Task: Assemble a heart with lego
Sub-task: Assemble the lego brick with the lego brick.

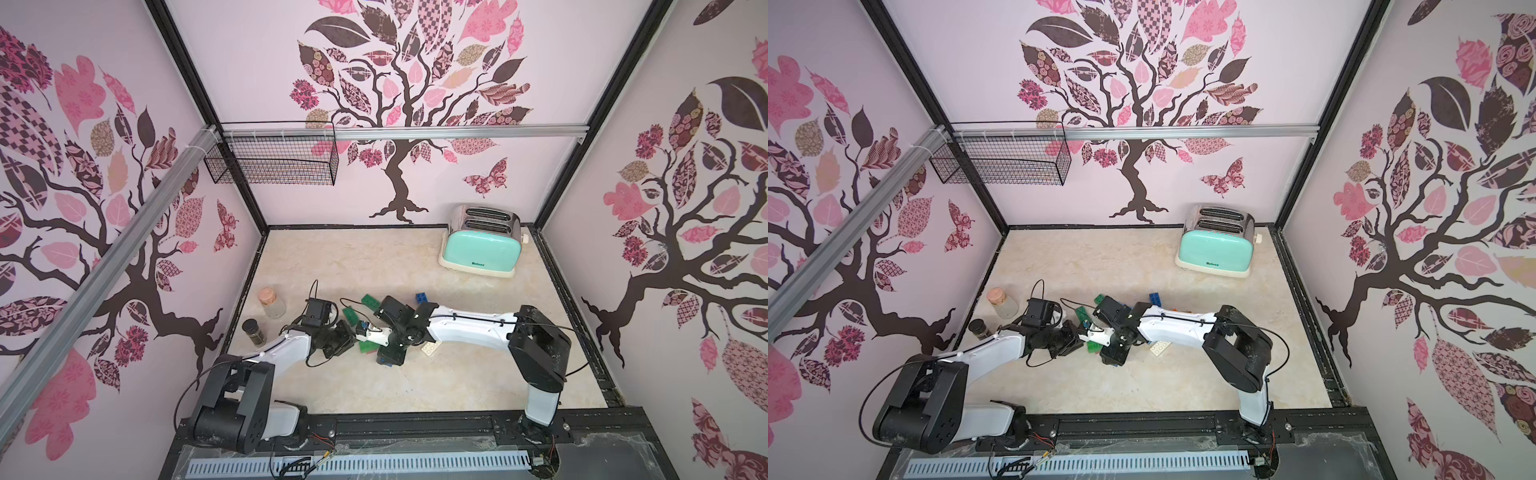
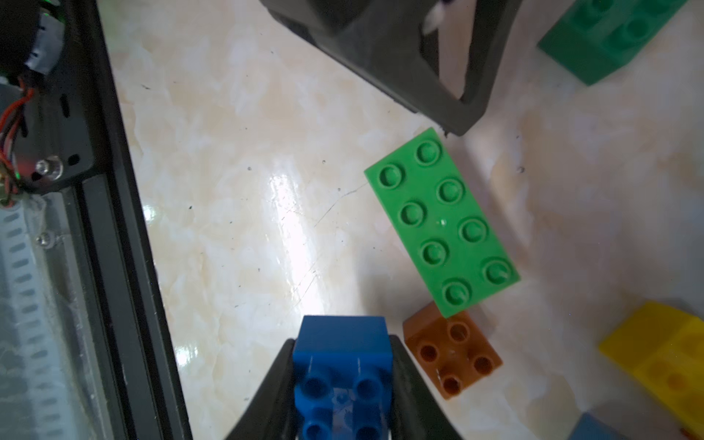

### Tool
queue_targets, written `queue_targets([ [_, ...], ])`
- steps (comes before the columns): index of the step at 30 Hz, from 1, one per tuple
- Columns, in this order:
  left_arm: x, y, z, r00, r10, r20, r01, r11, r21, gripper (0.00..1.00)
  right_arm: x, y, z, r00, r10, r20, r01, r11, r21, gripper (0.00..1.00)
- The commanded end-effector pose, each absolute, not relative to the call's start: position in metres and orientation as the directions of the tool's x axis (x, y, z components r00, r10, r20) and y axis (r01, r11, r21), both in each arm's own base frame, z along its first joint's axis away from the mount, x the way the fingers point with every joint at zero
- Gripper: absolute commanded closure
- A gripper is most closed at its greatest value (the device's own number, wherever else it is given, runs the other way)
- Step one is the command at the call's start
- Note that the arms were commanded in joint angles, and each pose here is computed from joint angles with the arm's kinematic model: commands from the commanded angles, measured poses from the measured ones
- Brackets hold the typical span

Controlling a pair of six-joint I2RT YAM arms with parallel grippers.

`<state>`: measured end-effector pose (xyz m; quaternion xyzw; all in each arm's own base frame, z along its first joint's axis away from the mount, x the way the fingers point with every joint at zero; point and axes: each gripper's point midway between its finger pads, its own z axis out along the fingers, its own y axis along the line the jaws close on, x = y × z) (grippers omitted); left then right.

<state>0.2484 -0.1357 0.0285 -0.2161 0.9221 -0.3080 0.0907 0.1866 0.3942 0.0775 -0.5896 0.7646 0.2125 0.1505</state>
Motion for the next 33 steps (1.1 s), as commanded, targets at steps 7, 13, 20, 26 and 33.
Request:
queue_targets([
  [7, 0.247, -0.126, 0.057, -0.853, -0.515, -0.081, -0.341, 0.669, -0.661, 0.6, 0.208, 0.388, 0.105, 0.132, -0.859, -0.495, -0.983, -0.048, -0.179, 0.72],
  [13, 0.235, -0.139, 0.066, -0.879, -0.473, -0.067, -0.28, 0.625, -0.729, 0.55, 0.228, 0.395, 0.092, 0.241, -0.88, -0.409, -0.956, -0.144, -0.254, 0.73],
  [20, 0.223, -0.15, 0.056, -0.883, -0.468, -0.027, -0.281, 0.574, -0.769, 0.53, 0.236, 0.405, 0.086, 0.286, -0.876, -0.388, -0.947, -0.196, -0.254, 0.73],
  [26, 0.218, -0.159, 0.056, -0.898, -0.44, -0.02, -0.253, 0.552, -0.794, 0.52, 0.234, 0.408, 0.078, 0.295, -0.886, -0.358, -0.951, -0.236, -0.199, 0.72],
  [33, 0.217, -0.16, 0.047, -0.898, -0.441, -0.006, -0.261, 0.543, -0.798, 0.52, 0.232, 0.414, 0.072, 0.29, -0.89, -0.353, -0.956, -0.25, -0.153, 0.72],
])
